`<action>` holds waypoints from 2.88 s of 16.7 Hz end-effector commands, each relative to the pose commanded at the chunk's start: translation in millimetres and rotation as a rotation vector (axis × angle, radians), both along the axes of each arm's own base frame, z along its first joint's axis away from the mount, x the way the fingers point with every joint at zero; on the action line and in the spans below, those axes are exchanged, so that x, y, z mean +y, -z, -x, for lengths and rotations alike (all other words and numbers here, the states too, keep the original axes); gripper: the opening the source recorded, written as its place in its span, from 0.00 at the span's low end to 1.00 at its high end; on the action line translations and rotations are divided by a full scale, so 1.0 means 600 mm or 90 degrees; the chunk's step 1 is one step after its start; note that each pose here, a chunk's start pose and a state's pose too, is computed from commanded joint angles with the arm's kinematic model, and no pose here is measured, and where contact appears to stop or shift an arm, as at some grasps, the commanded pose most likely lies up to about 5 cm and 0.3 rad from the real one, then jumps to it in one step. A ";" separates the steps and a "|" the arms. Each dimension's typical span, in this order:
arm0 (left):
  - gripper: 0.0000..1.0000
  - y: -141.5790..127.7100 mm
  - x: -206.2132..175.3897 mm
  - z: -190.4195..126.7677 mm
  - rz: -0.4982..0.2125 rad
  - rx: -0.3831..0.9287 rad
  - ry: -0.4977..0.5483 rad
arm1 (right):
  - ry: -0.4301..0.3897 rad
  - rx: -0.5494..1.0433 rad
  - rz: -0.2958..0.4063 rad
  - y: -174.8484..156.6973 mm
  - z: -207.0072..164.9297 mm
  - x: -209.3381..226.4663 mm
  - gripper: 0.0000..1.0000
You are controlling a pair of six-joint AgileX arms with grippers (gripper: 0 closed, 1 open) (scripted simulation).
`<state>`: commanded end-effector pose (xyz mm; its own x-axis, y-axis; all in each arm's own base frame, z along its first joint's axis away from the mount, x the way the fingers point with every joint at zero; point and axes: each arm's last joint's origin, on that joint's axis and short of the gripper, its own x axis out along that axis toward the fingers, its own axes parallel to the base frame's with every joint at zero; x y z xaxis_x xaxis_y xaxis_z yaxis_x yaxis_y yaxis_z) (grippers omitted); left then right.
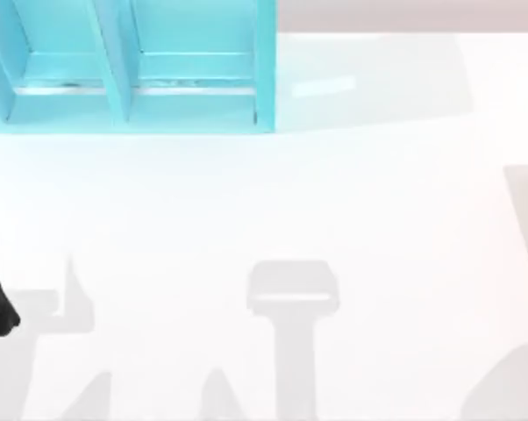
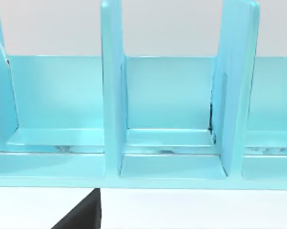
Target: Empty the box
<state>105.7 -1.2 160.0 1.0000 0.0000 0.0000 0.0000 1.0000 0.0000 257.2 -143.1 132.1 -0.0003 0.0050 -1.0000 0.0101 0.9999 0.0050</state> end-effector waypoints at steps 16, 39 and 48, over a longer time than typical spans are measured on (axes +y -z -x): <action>1.00 0.000 0.000 0.000 0.000 0.000 0.000 | 0.046 -0.109 0.046 -0.107 -0.019 -0.034 0.00; 1.00 0.000 0.000 0.000 0.000 0.000 0.000 | 0.012 0.009 -0.019 -0.199 -0.032 0.037 0.00; 1.00 0.000 0.000 0.000 0.000 0.000 0.000 | 0.020 0.020 -0.006 -0.127 -0.098 0.376 0.00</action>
<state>105.7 -1.2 160.0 1.0000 0.0000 0.0000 0.0000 1.0000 0.0000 316.3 82.4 208.4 -0.0319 0.0157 -0.9994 0.0419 0.9990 0.0143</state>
